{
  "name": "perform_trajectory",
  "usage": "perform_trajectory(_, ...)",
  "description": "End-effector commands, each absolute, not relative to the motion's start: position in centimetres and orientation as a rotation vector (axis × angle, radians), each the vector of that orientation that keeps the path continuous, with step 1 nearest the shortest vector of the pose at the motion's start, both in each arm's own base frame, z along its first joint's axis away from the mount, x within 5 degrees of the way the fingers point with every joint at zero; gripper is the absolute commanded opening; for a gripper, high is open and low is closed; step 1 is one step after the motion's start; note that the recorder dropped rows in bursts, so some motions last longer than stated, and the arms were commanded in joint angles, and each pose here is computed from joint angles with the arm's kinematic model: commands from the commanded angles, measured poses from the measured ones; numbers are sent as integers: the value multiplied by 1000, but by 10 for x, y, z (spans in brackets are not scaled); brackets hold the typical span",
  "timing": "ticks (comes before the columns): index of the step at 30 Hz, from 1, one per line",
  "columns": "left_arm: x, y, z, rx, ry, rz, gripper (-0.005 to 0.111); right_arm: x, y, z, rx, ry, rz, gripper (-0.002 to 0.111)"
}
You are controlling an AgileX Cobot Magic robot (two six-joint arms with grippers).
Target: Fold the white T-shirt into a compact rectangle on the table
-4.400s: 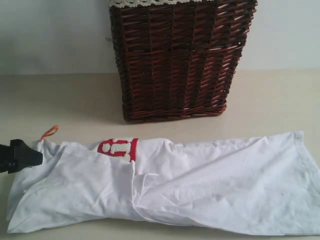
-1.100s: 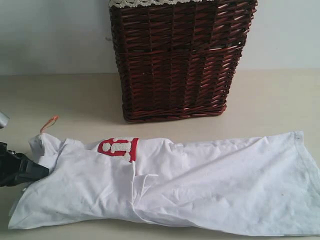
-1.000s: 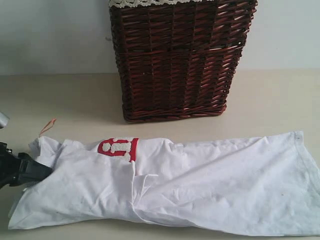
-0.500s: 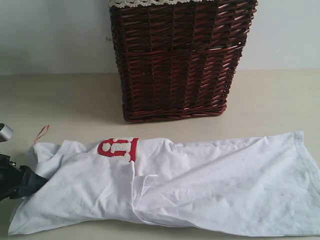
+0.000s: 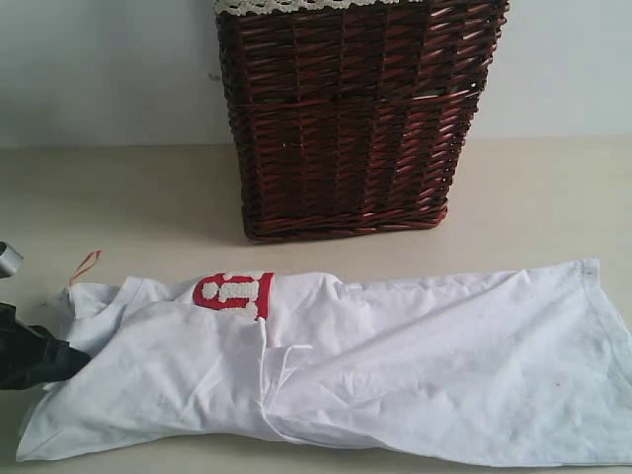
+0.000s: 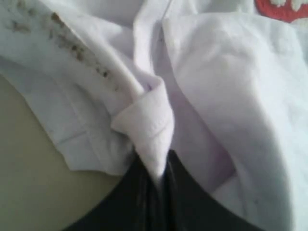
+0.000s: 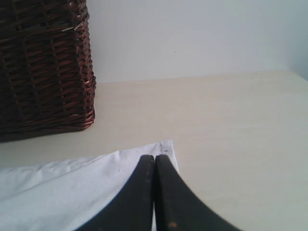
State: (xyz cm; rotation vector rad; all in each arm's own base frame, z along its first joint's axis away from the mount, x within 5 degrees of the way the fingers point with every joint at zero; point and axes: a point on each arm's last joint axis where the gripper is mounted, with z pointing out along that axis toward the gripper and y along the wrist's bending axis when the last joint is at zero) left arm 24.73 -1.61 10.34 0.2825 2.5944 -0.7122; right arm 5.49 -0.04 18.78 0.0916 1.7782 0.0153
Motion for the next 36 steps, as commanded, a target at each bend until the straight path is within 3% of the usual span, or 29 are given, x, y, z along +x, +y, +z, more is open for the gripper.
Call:
perform_trajectory(1, 248, -16, 114, 286, 2552, -694, 0, 55, -1, 187, 89, 1767, 12, 0)
perform_trajectory(10, 243, -33, 140, 416, 2367, -939, 0, 55, -1, 187, 89, 1767, 12, 0)
perform_trajectory(26, 244, -30, 147, 467, 2327, -844, 1, 55, -1, 187, 89, 1767, 12, 0)
perform_trajectory(30, 237, -31, 133, 468, 2361, -863, 24, 55, -1, 187, 89, 1767, 12, 0)
perform_trajectory(32, 232, -32, 120, 538, 2358, -850, 42, 55, -1, 187, 89, 1767, 12, 0)
perform_trajectory(34, 232, -31, 116, 527, 2357, -818, 51, 55, -1, 187, 89, 1767, 12, 0)
perform_trajectory(36, 235, -26, 113, 468, 2383, -755, 53, 55, -1, 187, 89, 1767, 12, 0)
